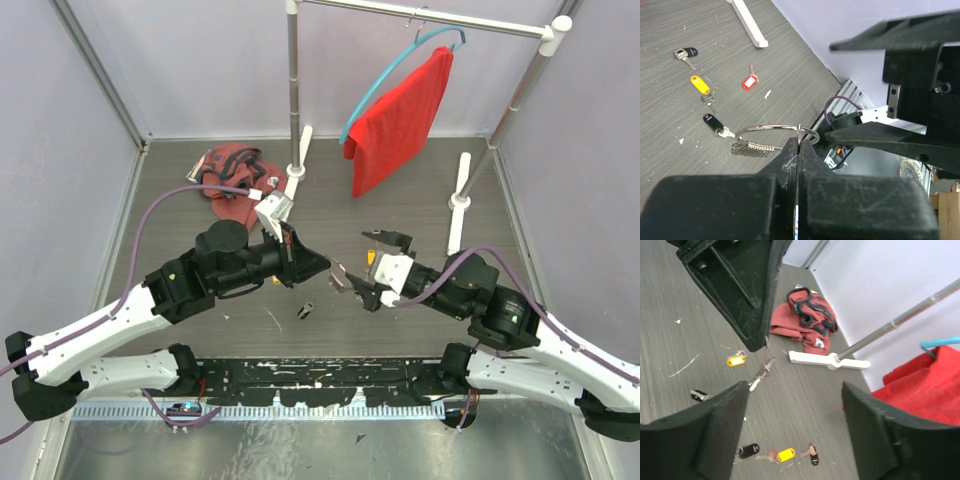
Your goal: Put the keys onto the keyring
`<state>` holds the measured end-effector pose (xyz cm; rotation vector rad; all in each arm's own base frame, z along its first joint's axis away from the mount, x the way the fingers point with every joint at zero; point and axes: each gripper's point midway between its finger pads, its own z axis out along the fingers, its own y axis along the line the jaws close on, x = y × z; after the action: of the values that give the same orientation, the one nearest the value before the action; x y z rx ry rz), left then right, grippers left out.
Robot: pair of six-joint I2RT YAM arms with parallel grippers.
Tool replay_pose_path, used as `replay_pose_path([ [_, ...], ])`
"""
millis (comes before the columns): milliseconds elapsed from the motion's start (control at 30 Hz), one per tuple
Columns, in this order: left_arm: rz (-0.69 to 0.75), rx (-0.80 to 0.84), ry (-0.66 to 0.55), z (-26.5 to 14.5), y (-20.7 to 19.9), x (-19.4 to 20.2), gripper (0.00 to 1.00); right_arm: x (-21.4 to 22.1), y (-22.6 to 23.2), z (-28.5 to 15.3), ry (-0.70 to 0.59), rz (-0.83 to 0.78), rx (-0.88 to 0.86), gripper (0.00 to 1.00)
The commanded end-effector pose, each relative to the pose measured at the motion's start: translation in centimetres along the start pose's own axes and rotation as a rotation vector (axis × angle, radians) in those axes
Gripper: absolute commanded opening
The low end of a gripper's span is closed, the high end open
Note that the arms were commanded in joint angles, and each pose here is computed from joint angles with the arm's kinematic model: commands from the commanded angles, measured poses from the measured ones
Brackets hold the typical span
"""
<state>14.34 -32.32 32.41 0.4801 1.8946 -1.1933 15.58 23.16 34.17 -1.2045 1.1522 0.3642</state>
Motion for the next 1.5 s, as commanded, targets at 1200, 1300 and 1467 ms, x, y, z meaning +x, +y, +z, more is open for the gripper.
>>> replay_pose_path([
  [1200, -0.007, 0.074, -0.086, -0.4, -2.4, -3.0, 0.0, -2.2, 1.2, 2.9, -0.046, -0.091, -0.134, 0.01],
  [1300, -0.003, 0.08, -0.078, -0.3, -2.5, -2.9, 0.05, -2.1, 1.1, 2.7, -0.042, -0.094, -0.131, 0.01],
  [1467, 0.027, 0.05, -0.1, -1.2, -2.0, -3.5, 0.32, -1.6, 0.8, 2.4, -0.014, -0.119, -0.122, 0.01],
])
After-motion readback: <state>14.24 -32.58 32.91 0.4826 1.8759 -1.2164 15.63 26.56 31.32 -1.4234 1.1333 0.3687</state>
